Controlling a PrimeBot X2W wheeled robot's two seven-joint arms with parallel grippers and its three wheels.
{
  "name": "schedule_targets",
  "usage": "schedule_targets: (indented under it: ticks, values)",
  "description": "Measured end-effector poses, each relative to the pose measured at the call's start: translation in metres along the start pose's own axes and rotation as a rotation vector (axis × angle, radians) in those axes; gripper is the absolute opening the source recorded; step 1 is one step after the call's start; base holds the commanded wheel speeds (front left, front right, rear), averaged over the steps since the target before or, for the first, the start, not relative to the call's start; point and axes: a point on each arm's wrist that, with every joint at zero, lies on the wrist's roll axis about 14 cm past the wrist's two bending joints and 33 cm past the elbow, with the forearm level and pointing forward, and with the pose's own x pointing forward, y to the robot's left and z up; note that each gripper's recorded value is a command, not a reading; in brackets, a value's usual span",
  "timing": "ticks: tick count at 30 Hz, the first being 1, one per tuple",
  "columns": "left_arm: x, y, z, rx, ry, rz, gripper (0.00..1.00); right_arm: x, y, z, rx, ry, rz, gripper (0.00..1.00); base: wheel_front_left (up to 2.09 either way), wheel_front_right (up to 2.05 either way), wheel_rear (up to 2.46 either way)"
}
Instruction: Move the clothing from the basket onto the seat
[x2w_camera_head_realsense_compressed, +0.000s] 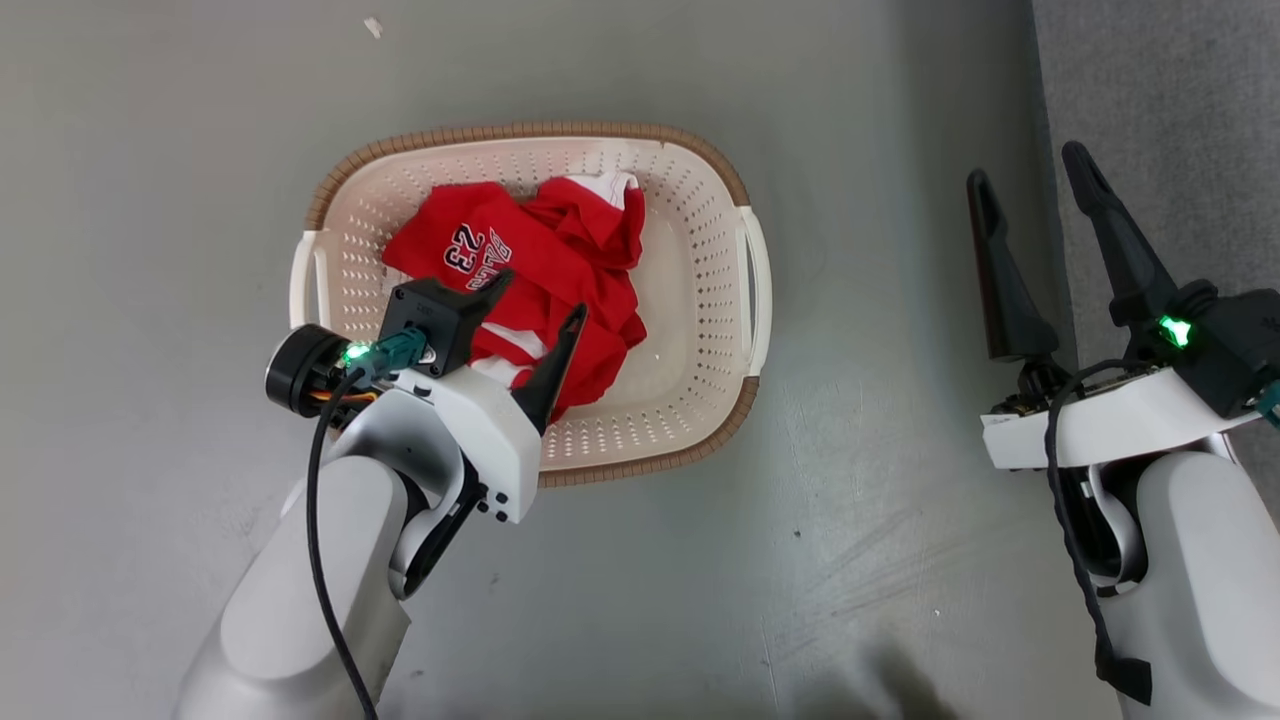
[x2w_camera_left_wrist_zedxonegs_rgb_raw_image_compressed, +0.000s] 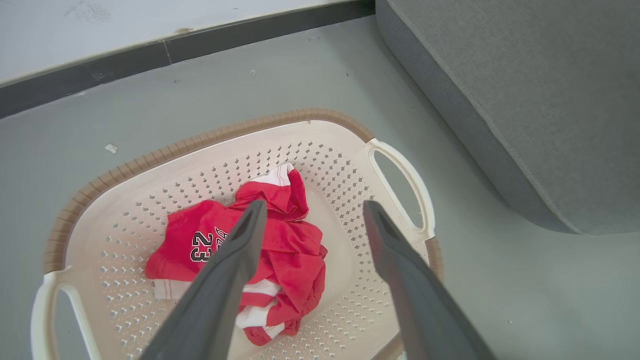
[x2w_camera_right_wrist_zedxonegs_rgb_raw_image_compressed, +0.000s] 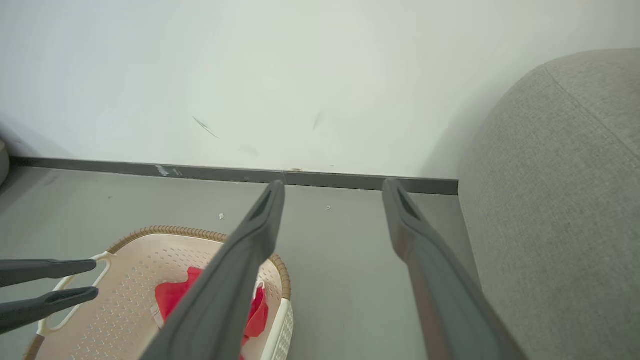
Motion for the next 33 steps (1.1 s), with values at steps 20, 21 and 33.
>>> schedule_targets:
  ticks: [20, 21, 33]
  values:
    - [0.045, 0.038, -0.075, -0.007, 0.209, 0.047, 1.00, 0.014, -0.009, -0.050, 0.004, 0.077, -0.011, 1.00, 0.00, 0.00, 0.00]
    - [0.047, 0.041, -0.077, -0.009, 0.213, 0.054, 1.00, 0.015, -0.010, -0.051, 0.002, 0.075, -0.012, 1.00, 0.00, 0.00, 0.00]
    - [0.070, 0.049, -0.108, -0.012, 0.281, 0.058, 1.00, 0.019, -0.016, -0.068, 0.007, 0.102, -0.021, 1.00, 0.00, 0.00, 0.00]
